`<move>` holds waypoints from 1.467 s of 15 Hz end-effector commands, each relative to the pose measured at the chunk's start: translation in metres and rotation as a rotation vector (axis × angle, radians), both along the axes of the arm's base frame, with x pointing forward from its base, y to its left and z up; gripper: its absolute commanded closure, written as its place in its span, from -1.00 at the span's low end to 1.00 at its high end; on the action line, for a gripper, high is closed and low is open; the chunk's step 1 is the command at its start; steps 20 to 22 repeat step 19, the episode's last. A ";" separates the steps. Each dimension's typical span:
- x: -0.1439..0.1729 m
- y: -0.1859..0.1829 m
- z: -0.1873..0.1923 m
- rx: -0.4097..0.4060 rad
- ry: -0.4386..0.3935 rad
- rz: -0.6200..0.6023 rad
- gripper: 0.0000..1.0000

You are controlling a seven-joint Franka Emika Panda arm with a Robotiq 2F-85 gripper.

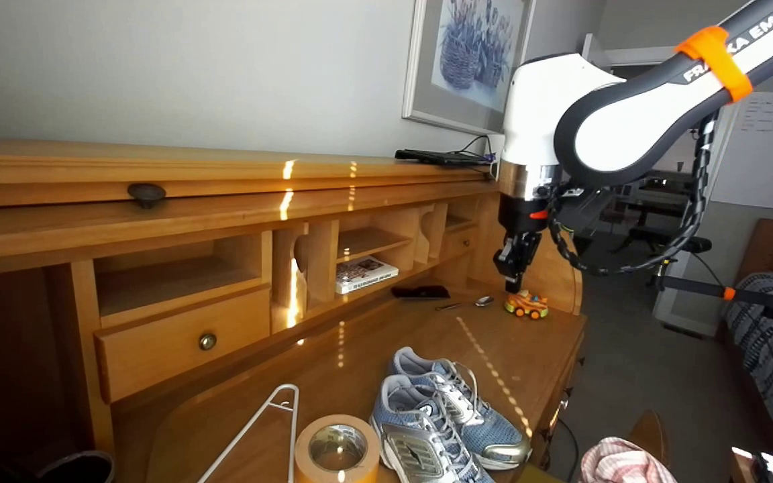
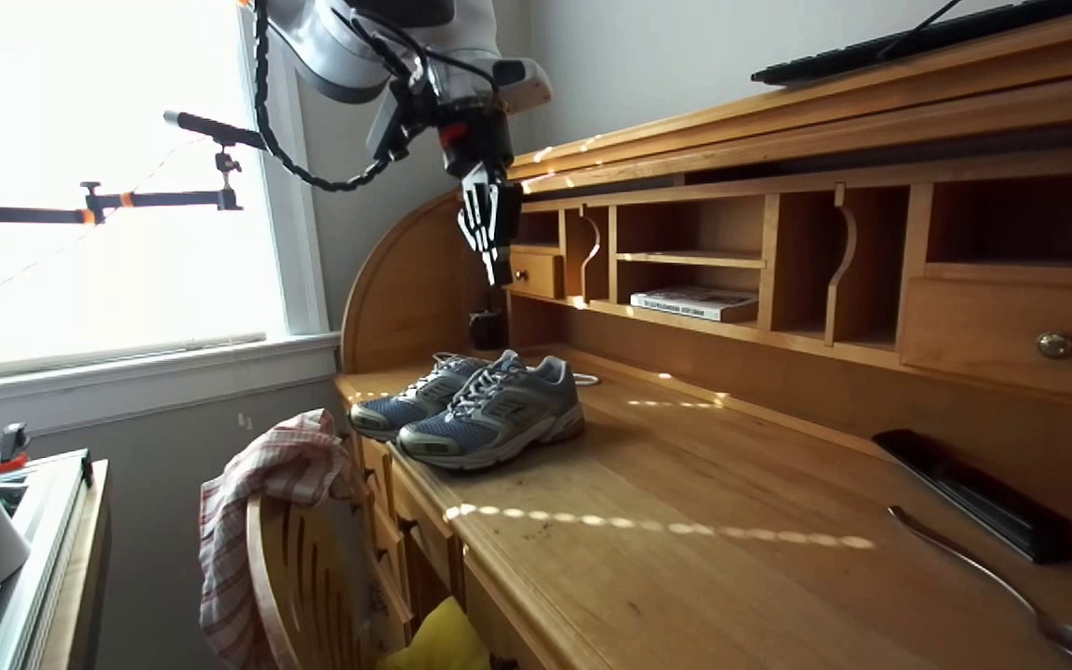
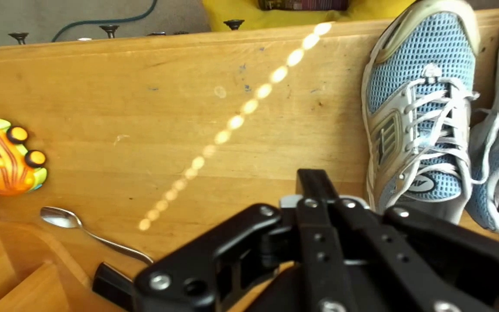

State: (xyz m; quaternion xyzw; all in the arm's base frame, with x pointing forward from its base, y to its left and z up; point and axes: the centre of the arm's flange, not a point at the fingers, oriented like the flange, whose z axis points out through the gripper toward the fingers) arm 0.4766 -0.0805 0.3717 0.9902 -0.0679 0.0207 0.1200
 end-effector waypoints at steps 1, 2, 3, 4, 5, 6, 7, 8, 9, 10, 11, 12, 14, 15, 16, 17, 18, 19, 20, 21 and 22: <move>-0.011 -0.003 0.033 0.003 -0.003 -0.021 0.33; -0.012 -0.003 0.038 -0.002 -0.022 -0.027 0.16; -0.013 -0.004 0.041 -0.004 -0.038 -0.028 0.02; -0.014 -0.005 0.044 -0.003 -0.048 -0.032 -0.15; -0.014 -0.007 0.045 0.003 -0.046 -0.029 -0.28; -0.014 -0.008 0.046 0.011 -0.050 -0.034 -0.42; -0.014 -0.010 0.047 0.020 -0.046 -0.037 -0.59; -0.014 -0.012 0.046 0.028 -0.046 -0.037 -0.72; -0.014 -0.014 0.045 0.039 -0.043 -0.042 -0.89; -0.014 -0.016 0.044 0.046 -0.048 -0.041 -0.98; -0.014 -0.018 0.043 0.052 -0.054 -0.046 -1.00; -0.014 -0.021 0.042 0.059 -0.067 -0.052 -1.00; -0.011 -0.020 0.043 0.031 -0.063 -0.059 -1.00; -0.011 -0.022 0.043 0.036 -0.063 -0.062 -1.00; -0.012 -0.023 0.043 0.039 -0.063 -0.063 -0.99; -0.012 -0.024 0.043 0.040 -0.063 -0.064 -1.00; -0.012 -0.024 0.043 0.041 -0.063 -0.064 -1.00; -0.012 -0.024 0.043 0.041 -0.063 -0.064 -1.00; -0.012 -0.024 0.043 0.041 -0.063 -0.064 -1.00; -0.012 -0.024 0.043 0.041 -0.063 -0.064 -1.00; -0.012 -0.024 0.043 0.041 -0.063 -0.064 -1.00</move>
